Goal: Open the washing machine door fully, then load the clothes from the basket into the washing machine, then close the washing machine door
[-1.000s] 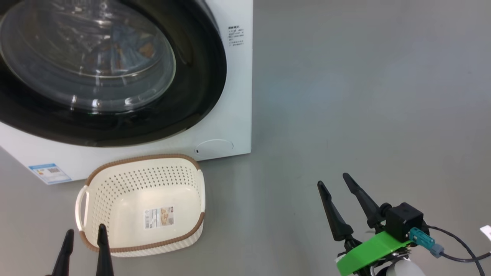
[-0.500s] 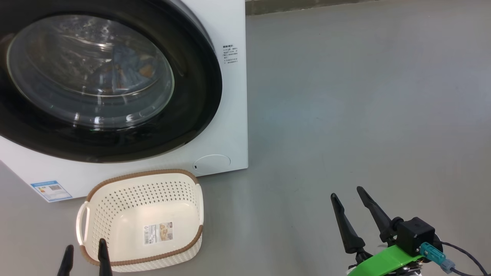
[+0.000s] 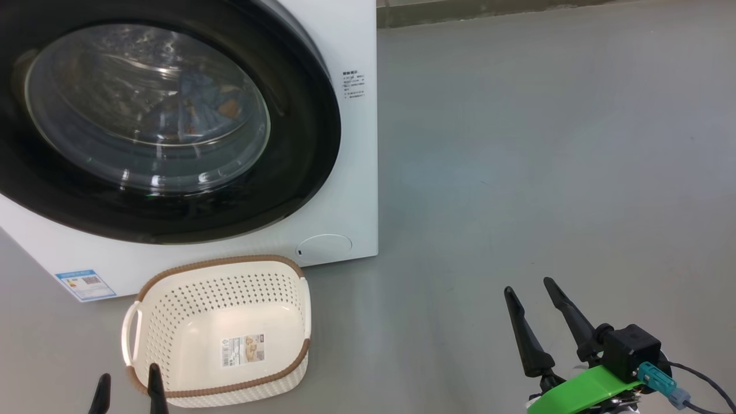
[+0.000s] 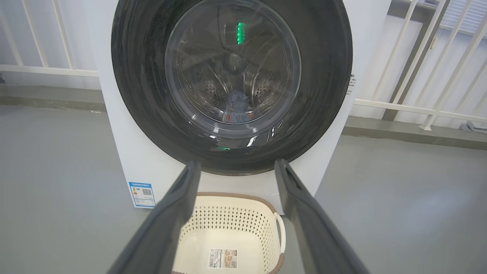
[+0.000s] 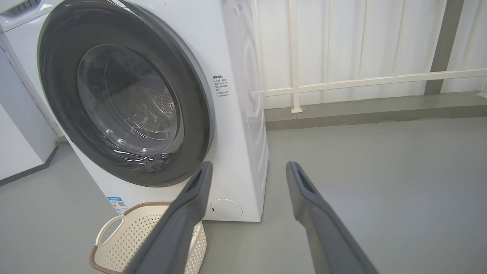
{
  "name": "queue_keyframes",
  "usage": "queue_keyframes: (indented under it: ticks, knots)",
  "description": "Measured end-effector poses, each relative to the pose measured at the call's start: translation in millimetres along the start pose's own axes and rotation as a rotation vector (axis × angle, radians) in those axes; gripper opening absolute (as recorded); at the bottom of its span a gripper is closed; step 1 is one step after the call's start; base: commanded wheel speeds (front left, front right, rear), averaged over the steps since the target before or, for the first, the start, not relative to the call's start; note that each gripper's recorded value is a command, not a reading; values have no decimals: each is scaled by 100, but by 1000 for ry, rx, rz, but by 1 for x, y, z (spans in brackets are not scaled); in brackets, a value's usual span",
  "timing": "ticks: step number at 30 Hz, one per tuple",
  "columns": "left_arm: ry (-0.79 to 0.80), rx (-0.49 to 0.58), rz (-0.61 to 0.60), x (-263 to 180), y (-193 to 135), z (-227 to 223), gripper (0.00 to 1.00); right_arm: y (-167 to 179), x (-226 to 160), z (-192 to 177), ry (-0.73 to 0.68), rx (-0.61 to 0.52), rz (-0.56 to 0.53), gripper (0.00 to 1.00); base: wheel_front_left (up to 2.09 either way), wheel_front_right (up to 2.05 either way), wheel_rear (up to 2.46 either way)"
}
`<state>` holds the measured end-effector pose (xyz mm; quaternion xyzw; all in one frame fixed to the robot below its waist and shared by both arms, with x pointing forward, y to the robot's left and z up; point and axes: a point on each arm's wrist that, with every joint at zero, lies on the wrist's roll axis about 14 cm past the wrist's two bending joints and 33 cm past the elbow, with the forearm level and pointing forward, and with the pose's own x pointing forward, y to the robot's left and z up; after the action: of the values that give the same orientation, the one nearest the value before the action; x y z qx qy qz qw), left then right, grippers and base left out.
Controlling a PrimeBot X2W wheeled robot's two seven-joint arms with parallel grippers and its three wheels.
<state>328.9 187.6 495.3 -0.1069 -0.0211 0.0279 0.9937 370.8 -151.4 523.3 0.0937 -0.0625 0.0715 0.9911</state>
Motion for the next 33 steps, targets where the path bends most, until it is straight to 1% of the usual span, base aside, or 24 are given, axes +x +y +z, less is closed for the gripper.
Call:
queue_keyframes:
  ticks: [14,15,21,26,33]
  knots:
    - [5,9,11,-4,3,-1,100,-1,0,0,-1,0,-3,100,0,0,0]
    - [5,10,5,-4,2,-1,0,-1,0,0,-1,0,-4,0,0,0,0]
    - [68,-12,17,-9,0,-20,0,-7,-15,-30,96,17,-31,0,0,0,0]
    - [85,-64,35,-10,3,-24,0,-9,-16,-32,103,58,-45,0,0,0,0]
    - [111,-139,55,-11,6,-30,0,-13,-16,-32,106,145,-72,0,0,0,0]
